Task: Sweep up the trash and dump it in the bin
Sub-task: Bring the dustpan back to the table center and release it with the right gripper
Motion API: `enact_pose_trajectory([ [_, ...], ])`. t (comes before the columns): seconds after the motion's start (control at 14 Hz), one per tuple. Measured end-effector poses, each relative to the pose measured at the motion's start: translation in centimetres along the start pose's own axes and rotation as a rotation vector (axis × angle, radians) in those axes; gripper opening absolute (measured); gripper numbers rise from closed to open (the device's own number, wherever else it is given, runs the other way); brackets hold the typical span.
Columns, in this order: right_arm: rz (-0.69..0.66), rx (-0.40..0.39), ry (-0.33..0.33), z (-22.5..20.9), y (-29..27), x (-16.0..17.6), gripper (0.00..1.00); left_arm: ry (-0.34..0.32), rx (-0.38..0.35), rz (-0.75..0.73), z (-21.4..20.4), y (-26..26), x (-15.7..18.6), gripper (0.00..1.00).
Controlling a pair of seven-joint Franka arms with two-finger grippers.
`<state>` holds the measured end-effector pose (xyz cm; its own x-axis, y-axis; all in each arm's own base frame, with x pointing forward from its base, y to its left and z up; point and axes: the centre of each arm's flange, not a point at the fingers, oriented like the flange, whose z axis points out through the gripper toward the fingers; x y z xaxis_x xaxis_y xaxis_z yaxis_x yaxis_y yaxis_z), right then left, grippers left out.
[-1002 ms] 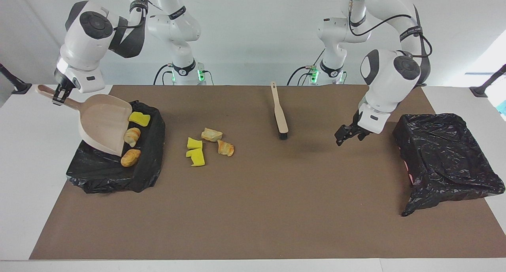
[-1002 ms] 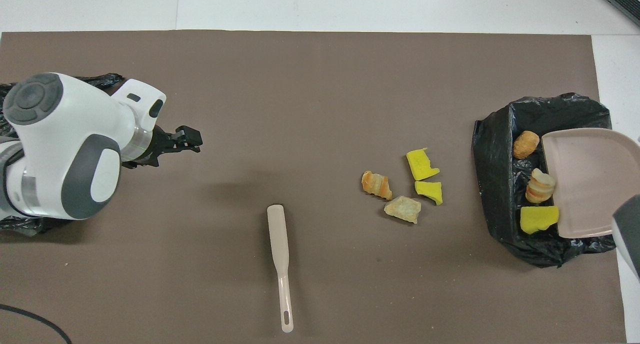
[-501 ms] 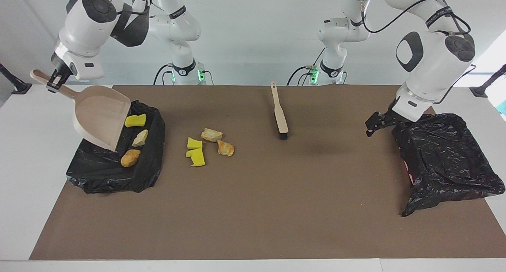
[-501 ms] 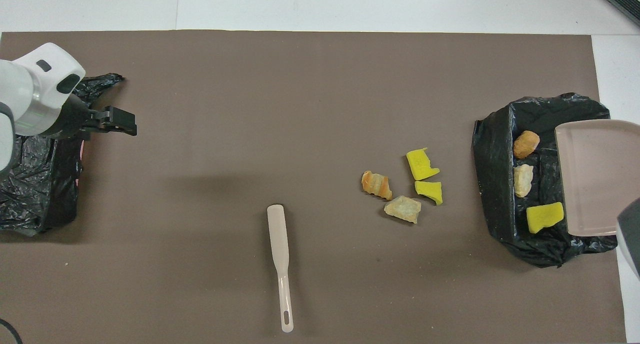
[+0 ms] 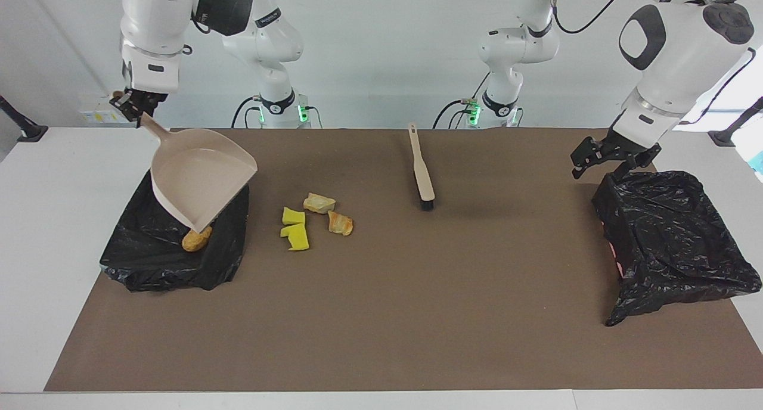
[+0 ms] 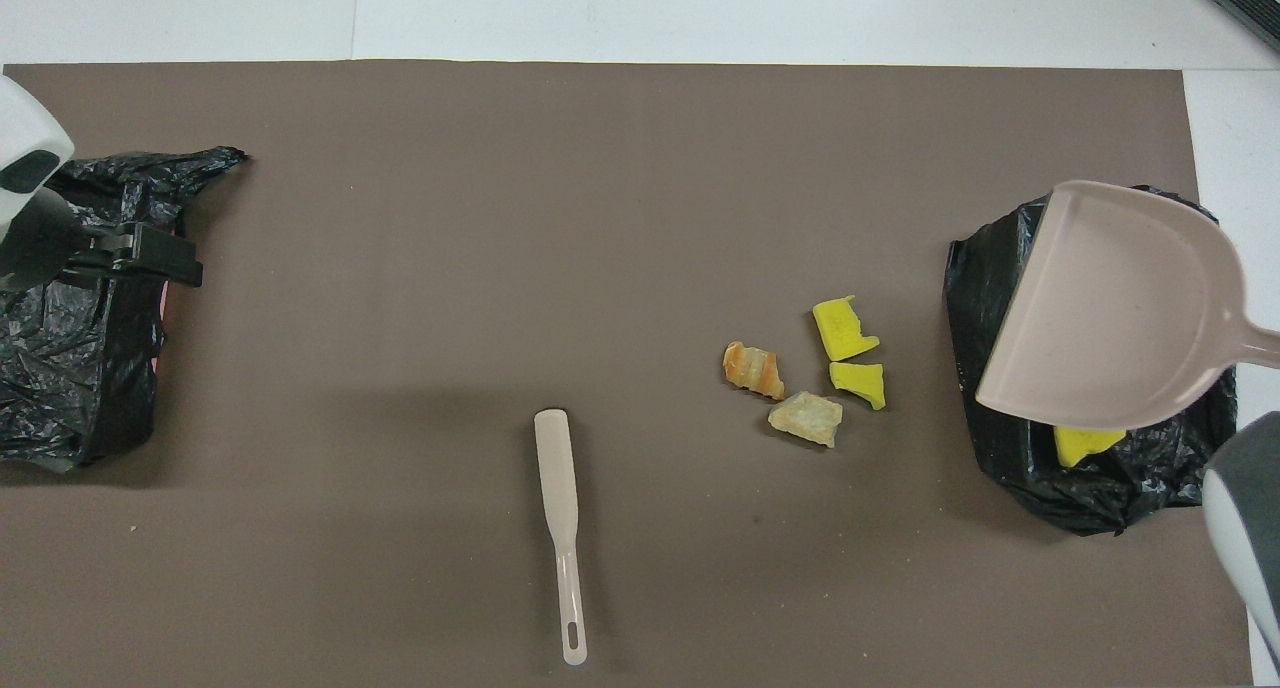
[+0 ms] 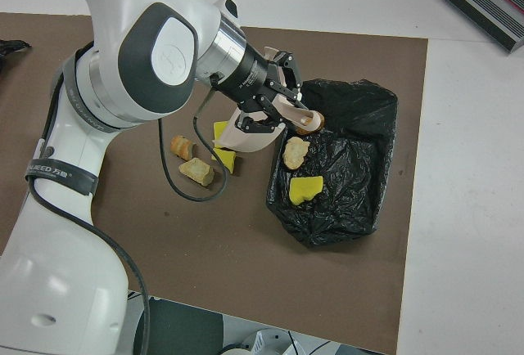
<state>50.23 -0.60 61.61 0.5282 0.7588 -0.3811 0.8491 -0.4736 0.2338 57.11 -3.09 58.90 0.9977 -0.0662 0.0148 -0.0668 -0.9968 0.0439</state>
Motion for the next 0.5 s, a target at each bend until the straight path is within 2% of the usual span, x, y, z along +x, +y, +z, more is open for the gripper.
enact_pose_trajectory([
  [0.21,0.250,0.050,0.089,-1.6,-3.8,6.8,0.31,-0.006,0.005,0.005,-0.7,-0.1,-0.7,1.00],
  [0.5,0.620,0.159,0.124,-1.4,-8.8,18.8,0.31,-0.011,0.006,0.002,-0.5,-0.5,-0.8,1.00],
])
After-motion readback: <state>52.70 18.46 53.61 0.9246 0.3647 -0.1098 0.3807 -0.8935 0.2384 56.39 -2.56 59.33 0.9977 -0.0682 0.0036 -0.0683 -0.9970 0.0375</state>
